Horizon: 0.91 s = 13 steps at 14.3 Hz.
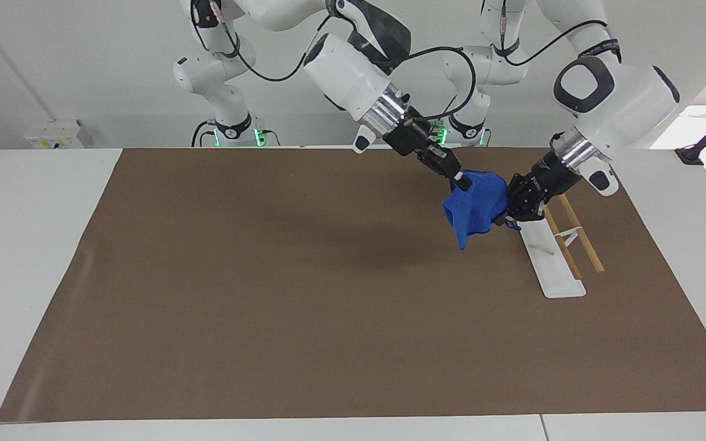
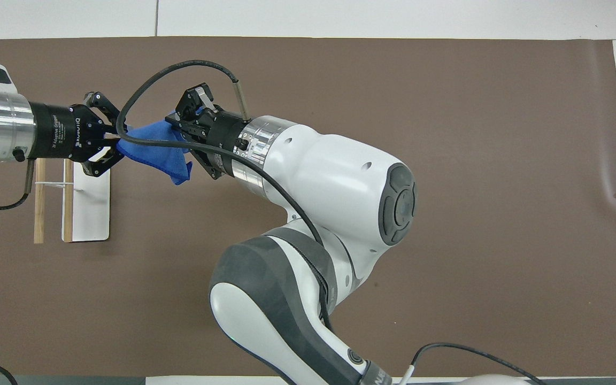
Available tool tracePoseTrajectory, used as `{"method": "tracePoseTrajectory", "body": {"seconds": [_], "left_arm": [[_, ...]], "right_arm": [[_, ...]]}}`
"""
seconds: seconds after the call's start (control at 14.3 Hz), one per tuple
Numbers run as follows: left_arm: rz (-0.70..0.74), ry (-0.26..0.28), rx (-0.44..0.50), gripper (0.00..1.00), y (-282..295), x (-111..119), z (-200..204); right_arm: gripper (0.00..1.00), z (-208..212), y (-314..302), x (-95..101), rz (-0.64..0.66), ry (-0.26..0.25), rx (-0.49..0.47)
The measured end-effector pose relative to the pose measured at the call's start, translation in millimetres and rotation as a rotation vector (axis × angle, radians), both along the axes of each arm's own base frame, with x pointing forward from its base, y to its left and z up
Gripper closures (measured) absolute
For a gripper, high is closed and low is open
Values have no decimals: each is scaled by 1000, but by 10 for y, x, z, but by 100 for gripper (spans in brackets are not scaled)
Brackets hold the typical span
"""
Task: Right arm passes towel to left arm to hang
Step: 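Open the right gripper and withdraw it while the left gripper holds the towel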
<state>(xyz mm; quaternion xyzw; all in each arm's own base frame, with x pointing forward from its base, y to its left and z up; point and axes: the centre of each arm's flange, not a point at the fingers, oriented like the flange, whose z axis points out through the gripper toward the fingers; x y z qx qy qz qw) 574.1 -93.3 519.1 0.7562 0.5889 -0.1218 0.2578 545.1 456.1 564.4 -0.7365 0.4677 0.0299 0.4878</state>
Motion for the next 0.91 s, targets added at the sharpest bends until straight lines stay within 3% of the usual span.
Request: {"method": "tracePoseTrajectory", "body": {"seconds": [0.07,0.14,0.28,0.42,0.56,0.7,0.84,0.91], "left_arm": [[3,-3,0,97,5,4,3],[4,-6,1,97,8,8,6],[1,-11,8,97,11,10,6],[-18,-35,72,97,35,20,0],[-18,-92,144,97,79,70,24],[-16,-160,197,97,142,137,55],[-51,-205,265,97,227,180,48],[-60,-217,299,97,301,199,44]], "right_arm": [[97,-30,0,4,11,-13,-13],[90,-69,-7,14,27,-32,-31],[70,-182,-71,60,57,-78,-84],[48,-319,-224,163,93,-150,-181],[25,-426,-469,323,123,-227,-297],[3,-569,-806,495,205,-309,-473],[0,-736,-1189,610,342,-359,-679],[0,-801,-1398,655,405,-360,-758]]}}
